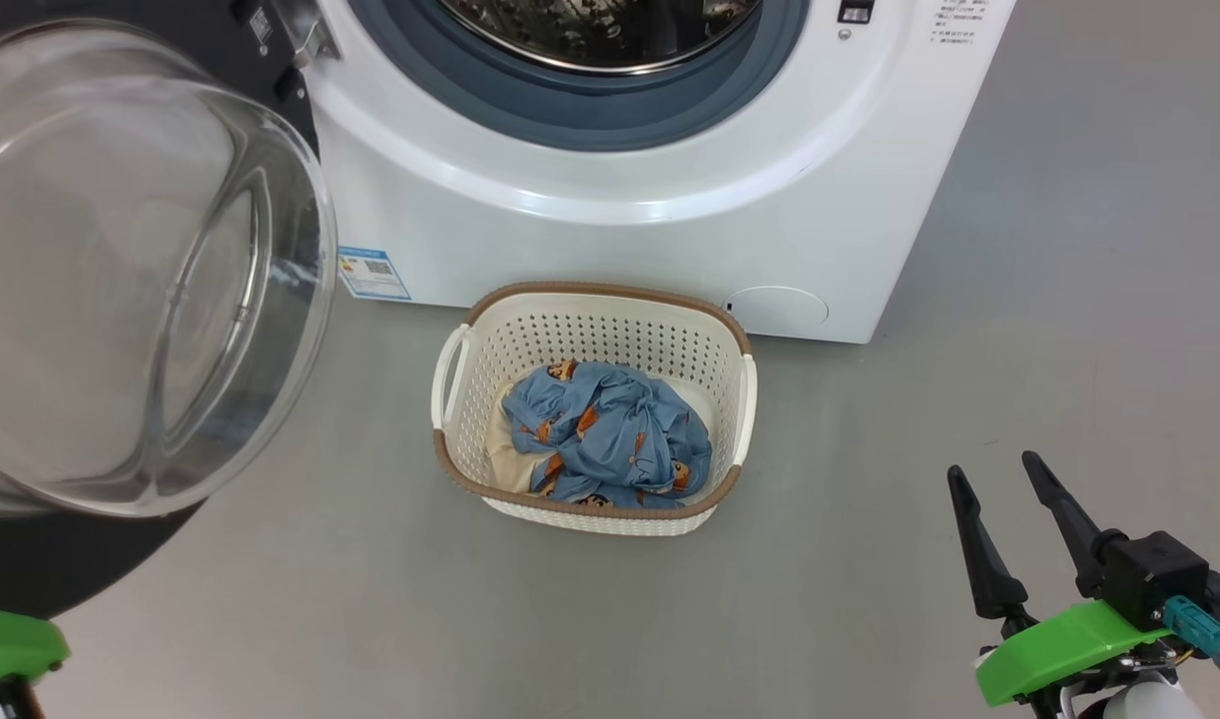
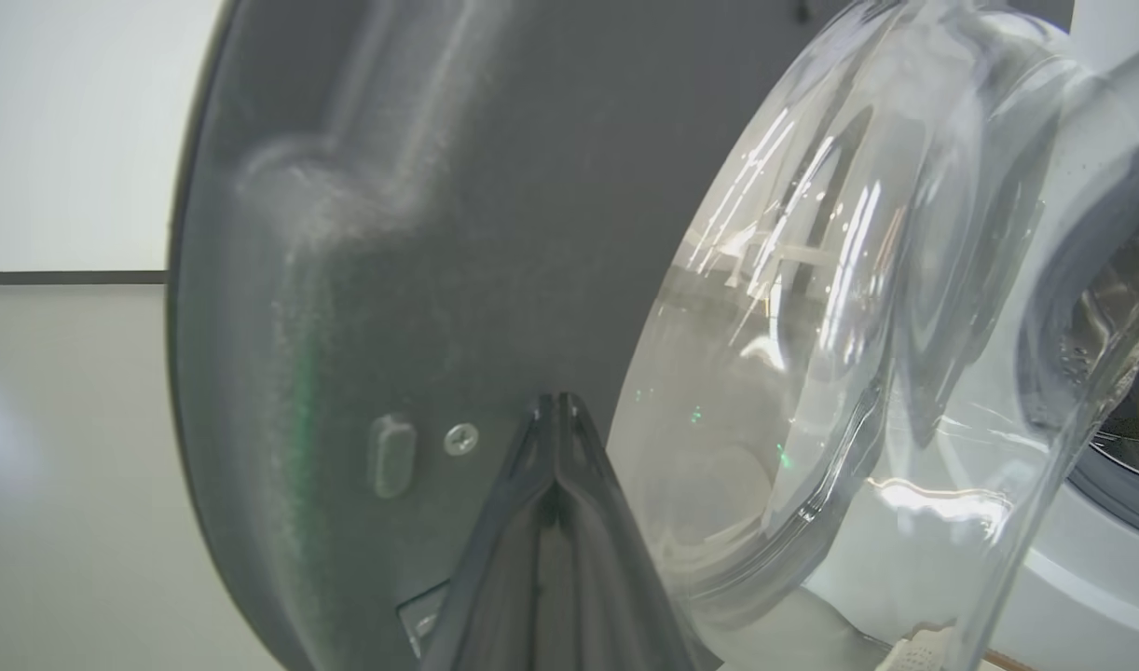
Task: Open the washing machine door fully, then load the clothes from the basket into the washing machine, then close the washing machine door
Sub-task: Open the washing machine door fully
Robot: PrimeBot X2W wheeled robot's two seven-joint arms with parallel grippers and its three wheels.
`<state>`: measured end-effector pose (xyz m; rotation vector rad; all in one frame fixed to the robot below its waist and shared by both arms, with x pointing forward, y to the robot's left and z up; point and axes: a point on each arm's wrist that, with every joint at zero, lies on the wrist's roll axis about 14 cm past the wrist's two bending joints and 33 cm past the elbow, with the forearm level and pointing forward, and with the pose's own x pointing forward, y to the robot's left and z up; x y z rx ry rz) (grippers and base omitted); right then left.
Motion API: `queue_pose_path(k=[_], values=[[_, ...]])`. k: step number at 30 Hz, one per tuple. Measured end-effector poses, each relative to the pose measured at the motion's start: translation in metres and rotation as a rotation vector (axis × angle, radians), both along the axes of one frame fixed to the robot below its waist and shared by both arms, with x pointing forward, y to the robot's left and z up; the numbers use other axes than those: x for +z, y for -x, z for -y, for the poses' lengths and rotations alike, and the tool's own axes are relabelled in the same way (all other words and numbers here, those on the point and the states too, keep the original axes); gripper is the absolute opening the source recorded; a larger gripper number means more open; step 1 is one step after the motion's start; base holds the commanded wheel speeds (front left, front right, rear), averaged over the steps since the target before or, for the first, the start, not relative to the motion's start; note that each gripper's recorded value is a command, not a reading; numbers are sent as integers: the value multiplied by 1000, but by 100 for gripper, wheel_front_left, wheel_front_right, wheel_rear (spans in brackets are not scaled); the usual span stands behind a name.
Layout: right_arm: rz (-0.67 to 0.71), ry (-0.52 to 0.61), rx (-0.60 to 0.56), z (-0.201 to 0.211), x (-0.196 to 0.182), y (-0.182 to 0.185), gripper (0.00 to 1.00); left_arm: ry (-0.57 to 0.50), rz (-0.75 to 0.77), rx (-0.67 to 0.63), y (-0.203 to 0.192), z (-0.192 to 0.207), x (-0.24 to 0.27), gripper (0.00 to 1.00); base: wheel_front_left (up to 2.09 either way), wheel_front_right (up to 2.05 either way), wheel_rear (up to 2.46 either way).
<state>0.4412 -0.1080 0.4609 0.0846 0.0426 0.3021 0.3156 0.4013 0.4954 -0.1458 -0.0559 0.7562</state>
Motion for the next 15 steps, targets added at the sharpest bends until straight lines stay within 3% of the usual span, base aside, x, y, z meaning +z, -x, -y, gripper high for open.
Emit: queue_pose_path(k=[15], values=[[-11,-11,1,-1,-3,-2,100,-1,-26,19,-3,-22,-6,0,0,0,0]])
